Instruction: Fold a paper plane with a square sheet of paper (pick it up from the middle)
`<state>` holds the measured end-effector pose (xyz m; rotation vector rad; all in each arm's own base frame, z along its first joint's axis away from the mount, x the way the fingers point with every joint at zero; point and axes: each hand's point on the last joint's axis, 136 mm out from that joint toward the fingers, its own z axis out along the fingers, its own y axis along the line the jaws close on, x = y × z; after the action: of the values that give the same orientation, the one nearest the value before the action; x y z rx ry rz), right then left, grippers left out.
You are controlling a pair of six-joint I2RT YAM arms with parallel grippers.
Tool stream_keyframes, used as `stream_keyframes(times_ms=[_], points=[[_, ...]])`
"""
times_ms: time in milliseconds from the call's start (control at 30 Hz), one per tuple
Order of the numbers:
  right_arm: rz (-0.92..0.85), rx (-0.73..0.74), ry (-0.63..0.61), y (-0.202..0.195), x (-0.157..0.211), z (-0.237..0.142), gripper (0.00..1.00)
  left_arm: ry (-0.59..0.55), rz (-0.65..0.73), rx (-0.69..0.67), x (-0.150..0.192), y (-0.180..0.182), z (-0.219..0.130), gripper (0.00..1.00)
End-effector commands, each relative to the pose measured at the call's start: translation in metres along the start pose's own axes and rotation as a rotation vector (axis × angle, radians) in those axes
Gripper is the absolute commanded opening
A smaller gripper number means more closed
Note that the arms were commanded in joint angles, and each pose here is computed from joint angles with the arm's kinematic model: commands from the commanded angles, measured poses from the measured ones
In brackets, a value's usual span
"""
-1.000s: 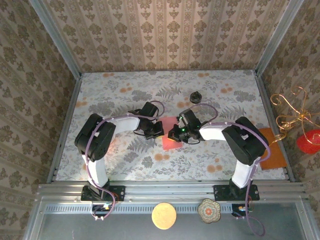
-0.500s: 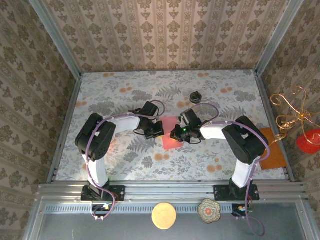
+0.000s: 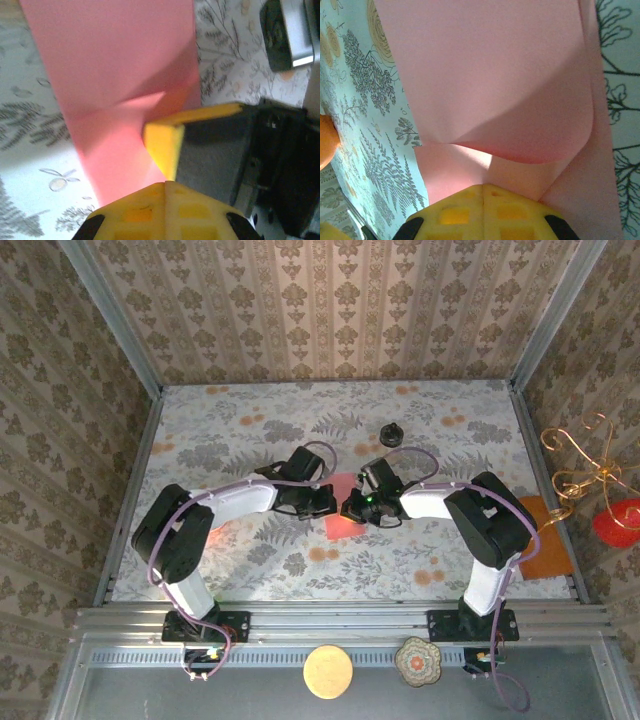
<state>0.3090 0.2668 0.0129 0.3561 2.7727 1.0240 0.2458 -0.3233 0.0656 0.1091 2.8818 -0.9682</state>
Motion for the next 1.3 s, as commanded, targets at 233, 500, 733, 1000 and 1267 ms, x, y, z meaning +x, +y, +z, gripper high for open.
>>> stream_keyframes(times_ms=[233, 500, 733, 1000, 1267], points=[[0.129, 0.254, 0.042, -0.073, 0.021, 0.008, 0.04, 0.097, -0.038, -0.005, 0.035, 0.006, 0.025, 0.0], [0.132, 0.255, 0.043, -0.074, 0.022, 0.008, 0.04, 0.126, -0.045, -0.038, 0.04, 0.012, 0.031, 0.0], [0.134, 0.261, 0.047, -0.076, 0.023, 0.008, 0.04, 0.132, -0.049, -0.077, 0.042, 0.021, 0.031, 0.0], [0.135, 0.263, 0.05, -0.077, 0.024, 0.009, 0.04, 0.126, -0.053, -0.1, 0.04, 0.027, 0.029, 0.0], [0.135, 0.266, 0.053, -0.078, 0.024, 0.009, 0.04, 0.123, -0.058, -0.106, 0.04, 0.031, 0.028, 0.0]])
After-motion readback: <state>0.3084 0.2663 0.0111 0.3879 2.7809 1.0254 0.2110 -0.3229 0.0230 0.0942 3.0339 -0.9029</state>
